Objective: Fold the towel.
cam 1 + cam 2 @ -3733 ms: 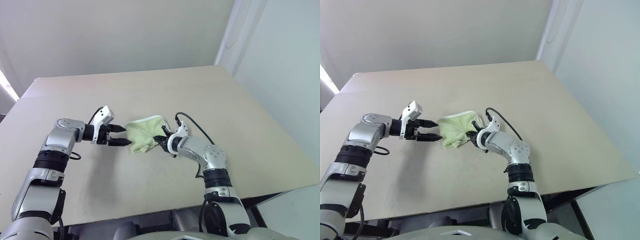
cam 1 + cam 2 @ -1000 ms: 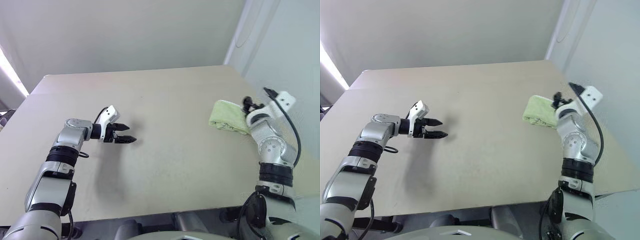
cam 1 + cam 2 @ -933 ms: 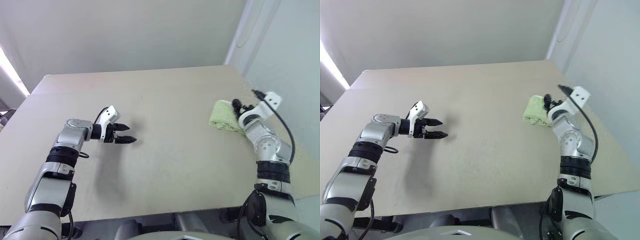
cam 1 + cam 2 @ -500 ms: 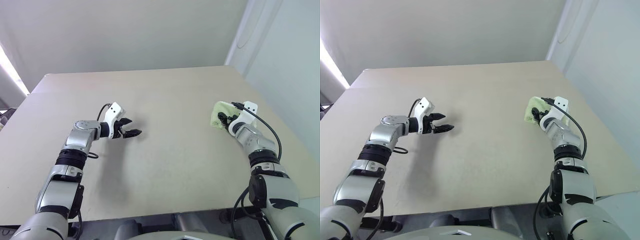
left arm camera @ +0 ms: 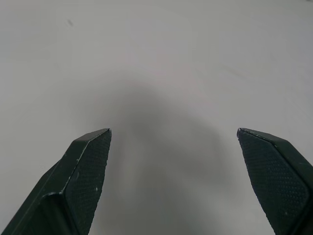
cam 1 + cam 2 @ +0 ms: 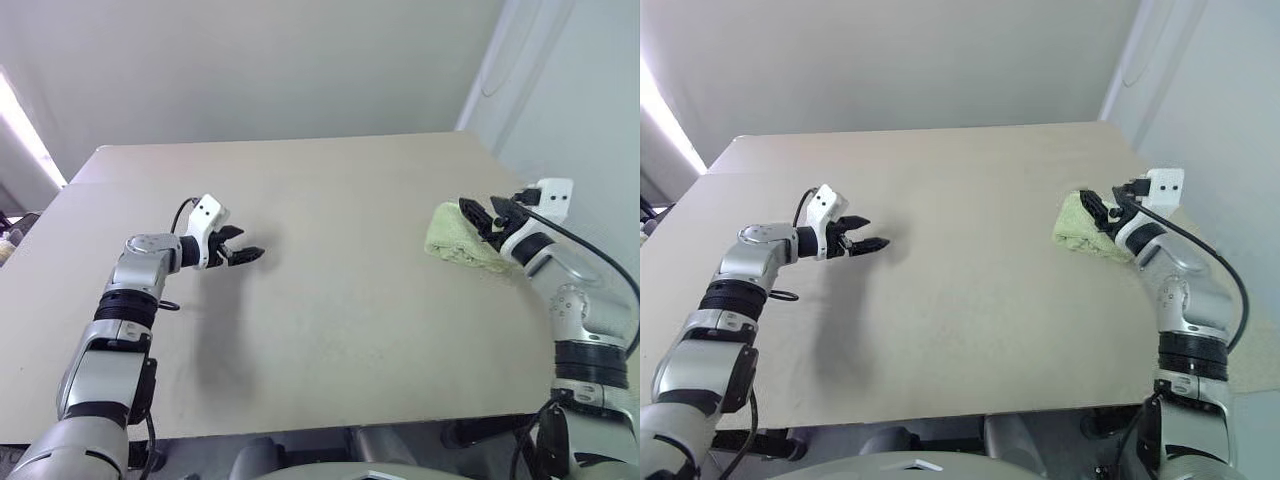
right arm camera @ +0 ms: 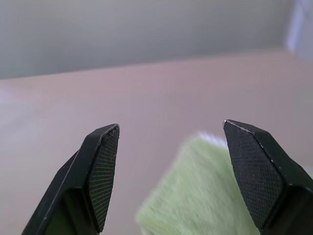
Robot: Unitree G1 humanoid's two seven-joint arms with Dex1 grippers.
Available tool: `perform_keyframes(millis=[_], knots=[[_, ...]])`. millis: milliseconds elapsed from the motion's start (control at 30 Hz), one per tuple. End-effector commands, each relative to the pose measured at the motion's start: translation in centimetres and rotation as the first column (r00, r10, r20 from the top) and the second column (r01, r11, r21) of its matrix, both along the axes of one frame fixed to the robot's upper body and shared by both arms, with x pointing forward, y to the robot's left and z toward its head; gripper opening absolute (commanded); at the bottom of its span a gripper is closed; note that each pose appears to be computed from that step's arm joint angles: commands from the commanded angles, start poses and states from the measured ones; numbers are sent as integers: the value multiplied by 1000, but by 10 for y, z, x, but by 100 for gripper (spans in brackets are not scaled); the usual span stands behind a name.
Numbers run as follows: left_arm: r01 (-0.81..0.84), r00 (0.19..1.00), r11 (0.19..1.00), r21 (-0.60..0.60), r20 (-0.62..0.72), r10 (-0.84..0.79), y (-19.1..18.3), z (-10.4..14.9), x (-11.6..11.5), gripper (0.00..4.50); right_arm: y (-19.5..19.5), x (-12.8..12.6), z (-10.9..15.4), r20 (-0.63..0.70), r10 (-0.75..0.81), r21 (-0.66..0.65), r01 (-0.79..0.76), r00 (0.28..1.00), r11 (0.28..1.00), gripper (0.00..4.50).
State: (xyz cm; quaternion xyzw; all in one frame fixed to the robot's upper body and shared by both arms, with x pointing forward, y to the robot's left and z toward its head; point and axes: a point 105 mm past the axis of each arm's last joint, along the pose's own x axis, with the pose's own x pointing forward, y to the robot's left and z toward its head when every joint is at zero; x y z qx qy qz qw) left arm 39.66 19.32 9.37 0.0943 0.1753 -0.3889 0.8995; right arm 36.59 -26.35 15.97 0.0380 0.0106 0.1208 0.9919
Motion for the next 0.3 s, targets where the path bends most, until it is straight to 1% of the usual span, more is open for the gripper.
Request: perform_keyframes(millis=[33,200,300], knots=[[-14,998,1000,-9,62,14,1,11,7,438,7,-8,-1,3,82,-100,-81,997,992,357],[-1,999,999,-48,44,3,-3,4,3,438,26,-37,-18,-112,274,-80,-284,955,955,357],[2,999,999,-54,43,1,-6,3,4,438,29,-49,-27,-172,315,-65,-330,933,942,357]])
